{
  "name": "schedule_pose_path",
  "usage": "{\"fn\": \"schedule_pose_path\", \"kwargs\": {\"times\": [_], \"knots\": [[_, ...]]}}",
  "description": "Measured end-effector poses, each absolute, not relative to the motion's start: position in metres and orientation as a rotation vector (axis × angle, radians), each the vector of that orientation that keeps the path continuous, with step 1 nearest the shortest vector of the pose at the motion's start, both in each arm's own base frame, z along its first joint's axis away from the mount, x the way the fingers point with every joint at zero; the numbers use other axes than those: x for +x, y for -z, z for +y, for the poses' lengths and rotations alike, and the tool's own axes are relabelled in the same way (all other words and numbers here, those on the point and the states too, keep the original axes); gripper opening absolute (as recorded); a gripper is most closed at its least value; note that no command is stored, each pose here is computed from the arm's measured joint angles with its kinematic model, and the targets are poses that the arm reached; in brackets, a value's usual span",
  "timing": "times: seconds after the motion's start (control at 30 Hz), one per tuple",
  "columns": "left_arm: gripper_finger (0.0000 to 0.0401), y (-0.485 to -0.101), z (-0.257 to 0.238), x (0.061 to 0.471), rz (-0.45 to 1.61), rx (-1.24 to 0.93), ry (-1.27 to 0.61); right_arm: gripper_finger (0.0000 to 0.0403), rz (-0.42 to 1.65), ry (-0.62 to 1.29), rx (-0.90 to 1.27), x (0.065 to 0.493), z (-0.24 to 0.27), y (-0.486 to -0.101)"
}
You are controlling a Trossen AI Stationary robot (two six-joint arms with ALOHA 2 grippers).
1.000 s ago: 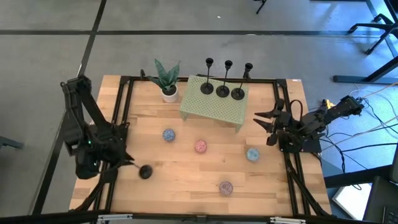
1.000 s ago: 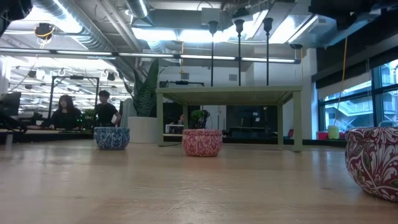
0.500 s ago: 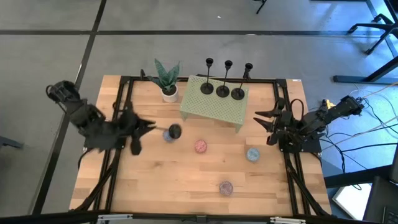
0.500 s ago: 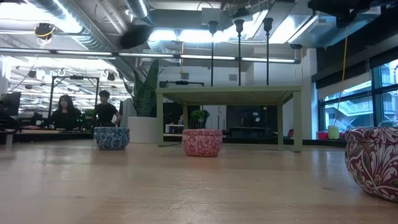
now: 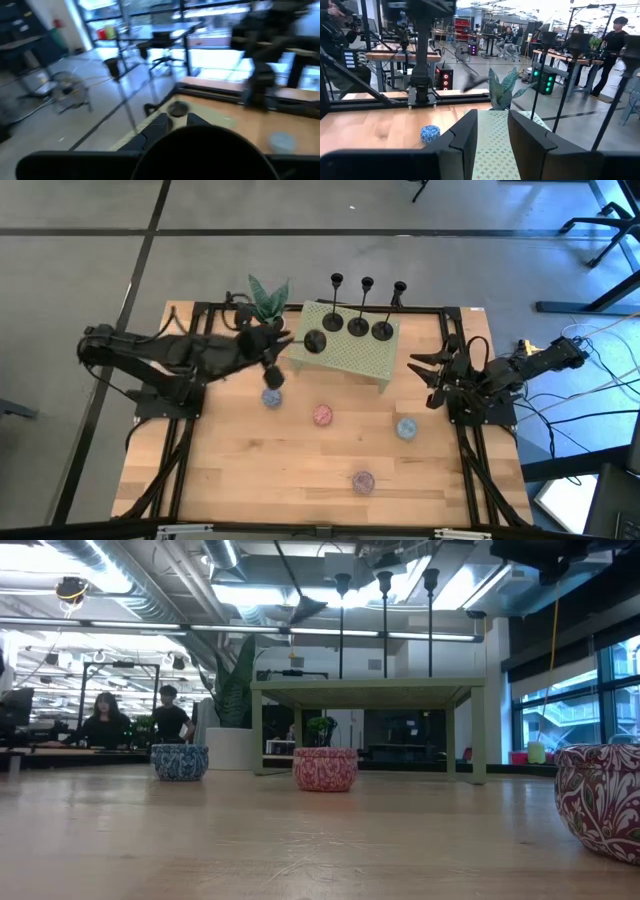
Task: Pick & Place candle stick holders
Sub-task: Put the black candle holder on the shelf aligned with the other black candle holders
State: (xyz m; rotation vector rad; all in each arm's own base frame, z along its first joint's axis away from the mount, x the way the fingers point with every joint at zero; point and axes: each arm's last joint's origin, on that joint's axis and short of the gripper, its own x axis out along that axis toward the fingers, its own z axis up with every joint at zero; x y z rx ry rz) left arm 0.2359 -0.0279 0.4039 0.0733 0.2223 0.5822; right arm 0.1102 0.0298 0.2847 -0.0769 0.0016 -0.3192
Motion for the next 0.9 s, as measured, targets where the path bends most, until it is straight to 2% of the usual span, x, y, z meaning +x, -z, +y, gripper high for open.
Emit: {"fn": "schedule_pose_path", "kwargs": {"times": [0.23,0.47,0.9], "knots": [[0.0064,-0.394,0.017,0.254,0.251,0.016,-0.711,0.0113,0.014,0.318,-0.086,0.113,0.031,-0.283],[0.0065,-0.387,0.06,0.252,0.293,-0.04,-0.82,0.0113,0.014,0.319,-0.087,0.113,0.031,-0.283],[0.0073,-0.364,0.085,0.271,0.387,-0.074,-0.802,0.0113,0.015,0.319,-0.087,0.113,0.031,-0.283]]}}
